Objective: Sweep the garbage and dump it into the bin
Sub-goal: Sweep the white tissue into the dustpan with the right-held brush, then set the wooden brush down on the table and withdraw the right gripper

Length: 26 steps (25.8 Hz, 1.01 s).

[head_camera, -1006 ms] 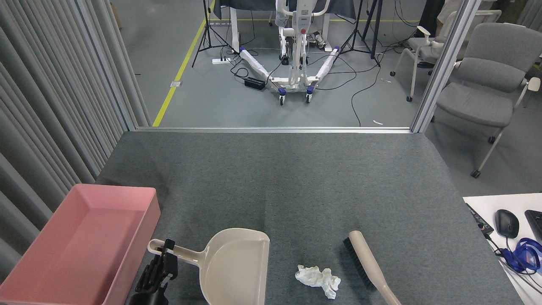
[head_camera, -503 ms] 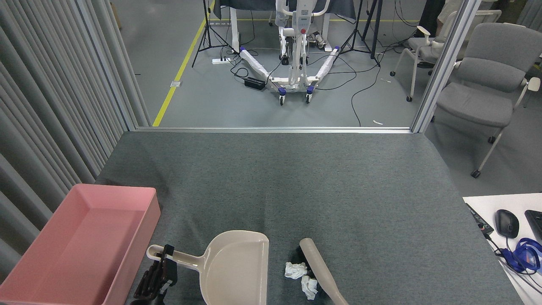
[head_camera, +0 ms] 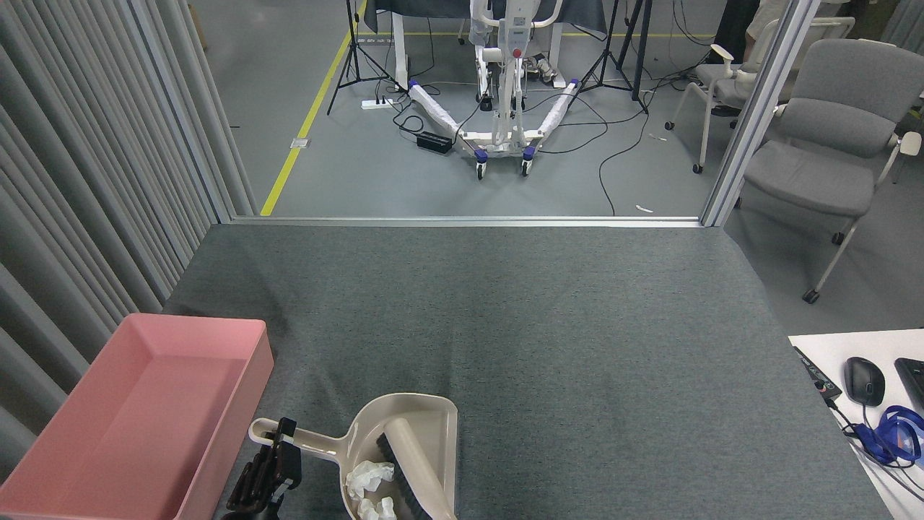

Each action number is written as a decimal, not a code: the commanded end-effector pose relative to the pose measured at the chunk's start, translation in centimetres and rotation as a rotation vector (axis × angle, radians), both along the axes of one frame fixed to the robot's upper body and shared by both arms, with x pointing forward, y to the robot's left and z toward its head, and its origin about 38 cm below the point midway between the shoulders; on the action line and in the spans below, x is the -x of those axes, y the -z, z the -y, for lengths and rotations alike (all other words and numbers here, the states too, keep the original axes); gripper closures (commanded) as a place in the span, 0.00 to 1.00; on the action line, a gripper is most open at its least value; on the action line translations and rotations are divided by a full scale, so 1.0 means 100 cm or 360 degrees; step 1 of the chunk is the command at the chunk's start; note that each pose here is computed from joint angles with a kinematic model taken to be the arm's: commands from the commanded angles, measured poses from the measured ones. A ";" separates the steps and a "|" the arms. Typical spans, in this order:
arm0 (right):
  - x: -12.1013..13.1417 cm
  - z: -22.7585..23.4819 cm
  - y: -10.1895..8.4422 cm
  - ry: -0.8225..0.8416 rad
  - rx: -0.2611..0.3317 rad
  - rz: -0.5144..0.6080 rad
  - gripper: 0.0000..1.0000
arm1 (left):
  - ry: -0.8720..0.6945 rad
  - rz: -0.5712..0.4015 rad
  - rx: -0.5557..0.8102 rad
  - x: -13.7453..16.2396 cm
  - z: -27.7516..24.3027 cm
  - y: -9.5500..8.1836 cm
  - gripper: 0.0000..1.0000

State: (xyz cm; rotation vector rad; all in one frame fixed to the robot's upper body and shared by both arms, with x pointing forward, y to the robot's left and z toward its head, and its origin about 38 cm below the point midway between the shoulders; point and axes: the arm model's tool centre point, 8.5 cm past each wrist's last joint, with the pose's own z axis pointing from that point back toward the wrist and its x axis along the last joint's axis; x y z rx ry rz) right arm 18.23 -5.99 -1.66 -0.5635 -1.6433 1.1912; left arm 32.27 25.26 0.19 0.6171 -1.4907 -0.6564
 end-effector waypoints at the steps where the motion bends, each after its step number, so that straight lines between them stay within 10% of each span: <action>1: -0.003 -0.021 -0.011 -0.0041 -0.0050 0.0052 1.00 | 0.0000 0.0001 0.0000 0.000 0.000 0.000 1.00; 8: -0.029 -0.012 -0.026 0.0047 -0.0071 0.0203 1.00 | -0.0002 -0.0003 0.0002 0.000 0.000 0.000 1.00; 26: -0.108 0.212 -0.026 0.0446 0.0398 0.0294 1.00 | -0.0006 -0.0010 0.0007 0.002 0.001 0.002 1.00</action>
